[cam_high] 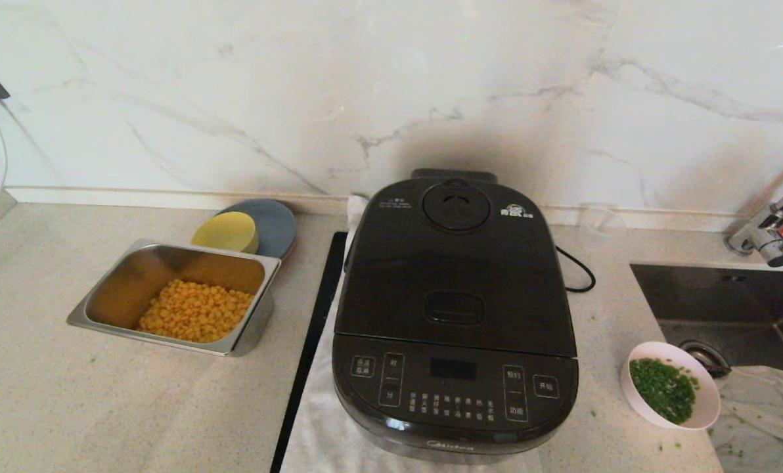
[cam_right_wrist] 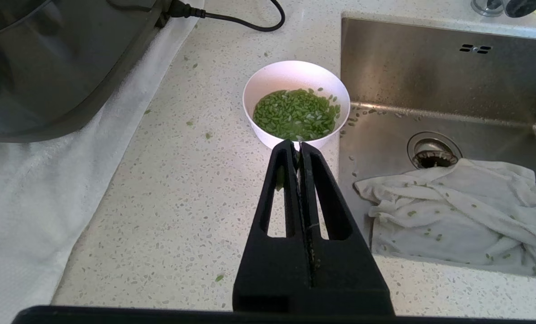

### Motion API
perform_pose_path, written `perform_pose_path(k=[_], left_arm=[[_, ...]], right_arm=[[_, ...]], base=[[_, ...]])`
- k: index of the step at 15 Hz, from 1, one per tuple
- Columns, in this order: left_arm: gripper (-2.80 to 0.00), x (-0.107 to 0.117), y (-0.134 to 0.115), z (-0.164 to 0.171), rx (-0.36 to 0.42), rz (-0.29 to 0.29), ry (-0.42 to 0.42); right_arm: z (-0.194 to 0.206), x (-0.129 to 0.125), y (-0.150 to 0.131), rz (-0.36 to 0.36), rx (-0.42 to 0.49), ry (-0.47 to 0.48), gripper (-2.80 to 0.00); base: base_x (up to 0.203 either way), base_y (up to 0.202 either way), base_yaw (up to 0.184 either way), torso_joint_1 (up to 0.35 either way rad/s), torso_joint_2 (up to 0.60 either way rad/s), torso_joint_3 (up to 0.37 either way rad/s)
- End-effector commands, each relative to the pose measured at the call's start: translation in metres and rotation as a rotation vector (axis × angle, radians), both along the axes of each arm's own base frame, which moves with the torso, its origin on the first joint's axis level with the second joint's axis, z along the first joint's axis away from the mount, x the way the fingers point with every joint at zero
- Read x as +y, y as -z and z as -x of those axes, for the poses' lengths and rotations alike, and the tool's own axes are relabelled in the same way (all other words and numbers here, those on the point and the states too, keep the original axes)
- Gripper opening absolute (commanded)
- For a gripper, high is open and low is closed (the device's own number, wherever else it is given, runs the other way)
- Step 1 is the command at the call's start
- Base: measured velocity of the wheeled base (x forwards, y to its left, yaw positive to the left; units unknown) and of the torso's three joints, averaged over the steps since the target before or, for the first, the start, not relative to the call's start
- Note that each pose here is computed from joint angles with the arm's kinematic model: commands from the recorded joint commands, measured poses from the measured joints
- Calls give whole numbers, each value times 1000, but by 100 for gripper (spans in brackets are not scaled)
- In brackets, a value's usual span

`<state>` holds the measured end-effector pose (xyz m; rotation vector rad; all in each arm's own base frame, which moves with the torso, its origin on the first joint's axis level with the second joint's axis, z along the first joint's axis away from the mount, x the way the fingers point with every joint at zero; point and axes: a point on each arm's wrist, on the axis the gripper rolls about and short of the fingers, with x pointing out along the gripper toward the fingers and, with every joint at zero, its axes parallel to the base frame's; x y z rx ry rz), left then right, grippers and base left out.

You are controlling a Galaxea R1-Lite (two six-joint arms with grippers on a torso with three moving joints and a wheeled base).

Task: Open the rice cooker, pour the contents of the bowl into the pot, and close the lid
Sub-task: Open the rice cooker

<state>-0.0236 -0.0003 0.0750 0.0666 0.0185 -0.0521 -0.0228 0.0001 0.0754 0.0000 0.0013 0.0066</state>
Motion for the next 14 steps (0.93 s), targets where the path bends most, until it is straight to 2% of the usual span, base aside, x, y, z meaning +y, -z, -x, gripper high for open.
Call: perform_pose_path(k=[1, 4, 5, 6, 7, 8, 10, 12, 14], left_arm=[[-280, 0, 0, 0, 1, -16, -5], [-280, 1, -2, 1, -5, -12, -27], [-280, 1, -13, 4, -40, -13, -27], [-280, 1, -33, 9, -86, -10, -22], [-280, 0, -54, 11, -97, -8, -12], [-280, 0, -79, 10, -98, -6, 8], [-280, -1, -123, -7, -49, 5, 54], [-280, -3, -174, -37, -10, 61, 119], [-280, -6, -217, -80, 47, 144, 204]], right_arm=[[0, 0, 0, 1, 0, -1, -280], [0, 0, 0, 0, 0, -1, -280], [0, 0, 0, 1, 0, -1, -280], [0, 0, 0, 0, 0, -1, -280], [0, 0, 0, 0, 0, 0, -280], [0, 0, 0, 0, 0, -1, -280], [0, 0, 0, 0, 0, -1, -280], [0, 0, 0, 0, 0, -1, -280], [0, 0, 0, 0, 0, -1, -280]], base=[[0, 0, 0, 0, 0, 0], [0, 0, 0, 0, 0, 0], [0, 0, 0, 0, 0, 0], [0, 0, 0, 0, 0, 0], [0, 0, 0, 0, 0, 0], [0, 0, 0, 0, 0, 0], [0, 0, 0, 0, 0, 0], [0, 0, 0, 0, 0, 0], [0, 0, 0, 0, 0, 0]])
